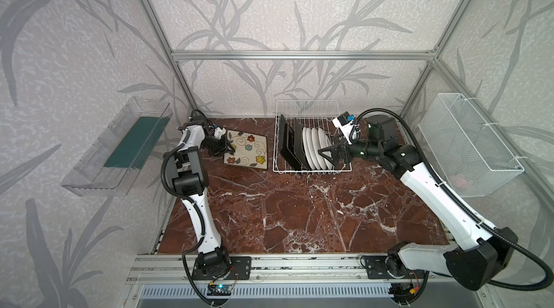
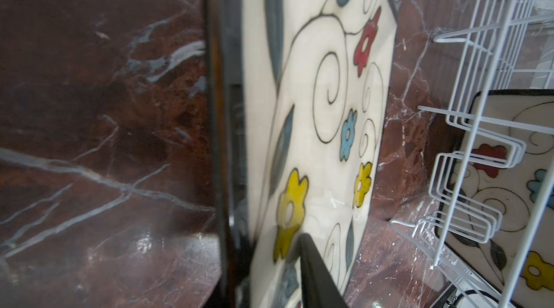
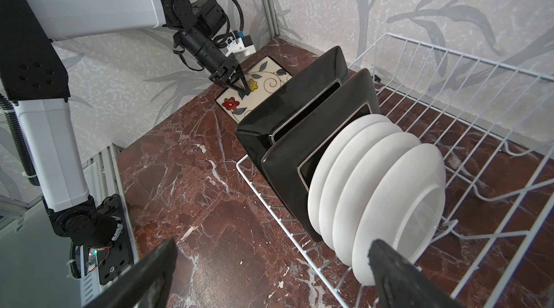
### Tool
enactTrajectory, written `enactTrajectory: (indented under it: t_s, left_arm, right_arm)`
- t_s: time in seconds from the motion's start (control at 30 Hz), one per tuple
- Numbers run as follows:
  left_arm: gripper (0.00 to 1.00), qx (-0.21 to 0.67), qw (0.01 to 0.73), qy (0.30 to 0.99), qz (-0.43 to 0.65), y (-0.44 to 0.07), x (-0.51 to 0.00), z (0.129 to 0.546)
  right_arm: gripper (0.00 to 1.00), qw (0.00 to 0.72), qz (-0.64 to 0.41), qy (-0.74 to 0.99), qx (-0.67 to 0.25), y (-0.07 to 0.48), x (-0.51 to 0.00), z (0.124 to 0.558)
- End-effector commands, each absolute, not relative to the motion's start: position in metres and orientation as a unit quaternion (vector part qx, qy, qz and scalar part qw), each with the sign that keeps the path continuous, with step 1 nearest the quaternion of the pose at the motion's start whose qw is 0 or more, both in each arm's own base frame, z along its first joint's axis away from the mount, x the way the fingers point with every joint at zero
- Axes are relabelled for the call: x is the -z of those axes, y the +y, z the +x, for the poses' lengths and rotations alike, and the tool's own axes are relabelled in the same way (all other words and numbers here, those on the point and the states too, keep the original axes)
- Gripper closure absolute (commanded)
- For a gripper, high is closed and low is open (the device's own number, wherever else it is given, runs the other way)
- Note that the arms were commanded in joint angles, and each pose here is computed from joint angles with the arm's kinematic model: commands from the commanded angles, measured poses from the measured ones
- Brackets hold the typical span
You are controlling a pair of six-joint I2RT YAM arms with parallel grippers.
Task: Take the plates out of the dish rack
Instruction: 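Open the left gripper and release the flower plate flat on the table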
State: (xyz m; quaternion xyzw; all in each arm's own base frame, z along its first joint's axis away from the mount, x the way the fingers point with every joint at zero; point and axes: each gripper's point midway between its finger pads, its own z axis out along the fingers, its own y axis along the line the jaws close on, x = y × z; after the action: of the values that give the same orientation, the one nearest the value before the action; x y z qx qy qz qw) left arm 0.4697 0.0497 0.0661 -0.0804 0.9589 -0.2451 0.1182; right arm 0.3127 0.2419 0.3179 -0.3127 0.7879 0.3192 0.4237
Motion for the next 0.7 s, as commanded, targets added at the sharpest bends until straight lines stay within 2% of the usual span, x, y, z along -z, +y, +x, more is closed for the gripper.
enactTrajectory:
  t_s: [0.0,0.53,0.67]
  left_arm:
    - [0.7,0.152,0.08,0.981,-0.09,0.084,-0.036,0.457]
    - [0.68,0.138,0.081,0.982,-0.099,0.092,-0.029,0.462]
    - [0.6,0.14,0.097,0.98,-0.107,0.092,-0.041,0.467]
  right_arm:
    - [0.01,0.422,-0.317,0.785,-0.325,0.247,-0.322,0.313]
    - [0.01,0.422,-0.318,0.786,-0.321,0.247,-0.322,0.312]
    - [0.01,0.424,-0.318,0.786,-0.319,0.247,-0.323,0.312]
